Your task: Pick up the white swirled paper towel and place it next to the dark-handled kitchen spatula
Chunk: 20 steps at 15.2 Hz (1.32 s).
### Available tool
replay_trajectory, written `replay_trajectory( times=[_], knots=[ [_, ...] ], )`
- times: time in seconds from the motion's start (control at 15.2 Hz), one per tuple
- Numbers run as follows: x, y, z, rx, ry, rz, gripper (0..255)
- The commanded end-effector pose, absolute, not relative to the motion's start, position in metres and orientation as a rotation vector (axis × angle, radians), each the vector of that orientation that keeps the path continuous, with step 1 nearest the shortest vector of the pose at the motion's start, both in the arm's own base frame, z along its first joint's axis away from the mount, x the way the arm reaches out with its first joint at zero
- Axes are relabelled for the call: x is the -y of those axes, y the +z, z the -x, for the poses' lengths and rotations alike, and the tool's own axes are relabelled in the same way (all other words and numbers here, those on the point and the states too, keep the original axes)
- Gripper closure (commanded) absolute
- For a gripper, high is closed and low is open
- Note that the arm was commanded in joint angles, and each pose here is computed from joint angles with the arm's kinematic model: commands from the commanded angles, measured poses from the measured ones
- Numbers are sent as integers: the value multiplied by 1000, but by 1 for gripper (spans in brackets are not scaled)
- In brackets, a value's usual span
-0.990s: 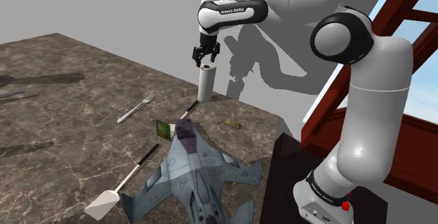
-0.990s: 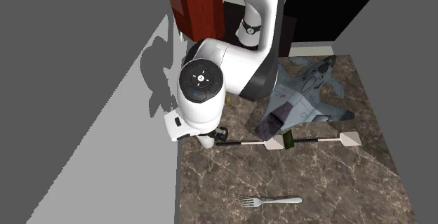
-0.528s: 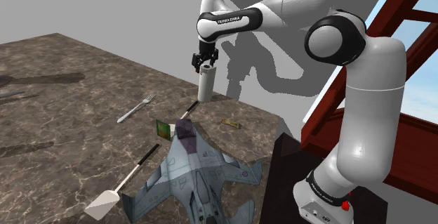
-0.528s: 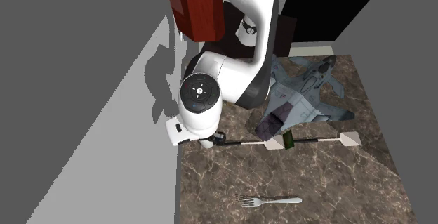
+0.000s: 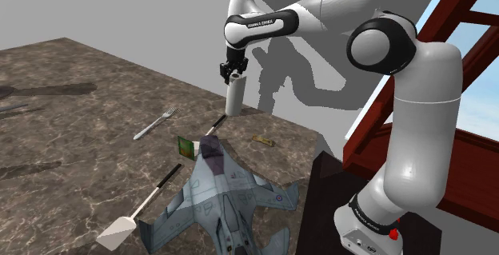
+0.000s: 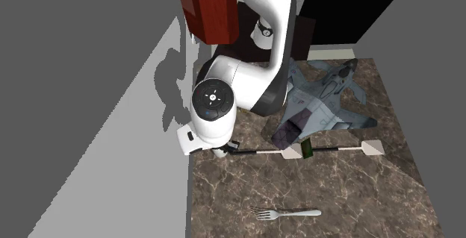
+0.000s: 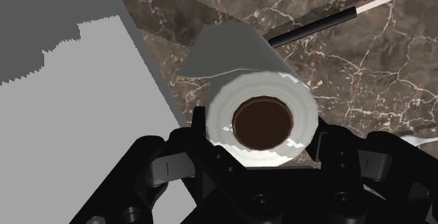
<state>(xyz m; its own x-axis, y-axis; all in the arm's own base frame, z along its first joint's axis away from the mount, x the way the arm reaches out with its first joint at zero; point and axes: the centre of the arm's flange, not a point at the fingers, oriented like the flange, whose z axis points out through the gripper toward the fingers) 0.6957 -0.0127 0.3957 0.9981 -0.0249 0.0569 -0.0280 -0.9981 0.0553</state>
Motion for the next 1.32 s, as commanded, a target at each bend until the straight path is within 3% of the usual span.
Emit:
replay_trajectory(
  times=[0.0, 0.53, 1.25],
  knots=[
    [13, 395, -696, 41, 85, -3084, 255],
    [13, 395, -696, 41, 85, -3084, 255],
    [13, 453, -696, 41, 85, -3084, 255]
  ],
)
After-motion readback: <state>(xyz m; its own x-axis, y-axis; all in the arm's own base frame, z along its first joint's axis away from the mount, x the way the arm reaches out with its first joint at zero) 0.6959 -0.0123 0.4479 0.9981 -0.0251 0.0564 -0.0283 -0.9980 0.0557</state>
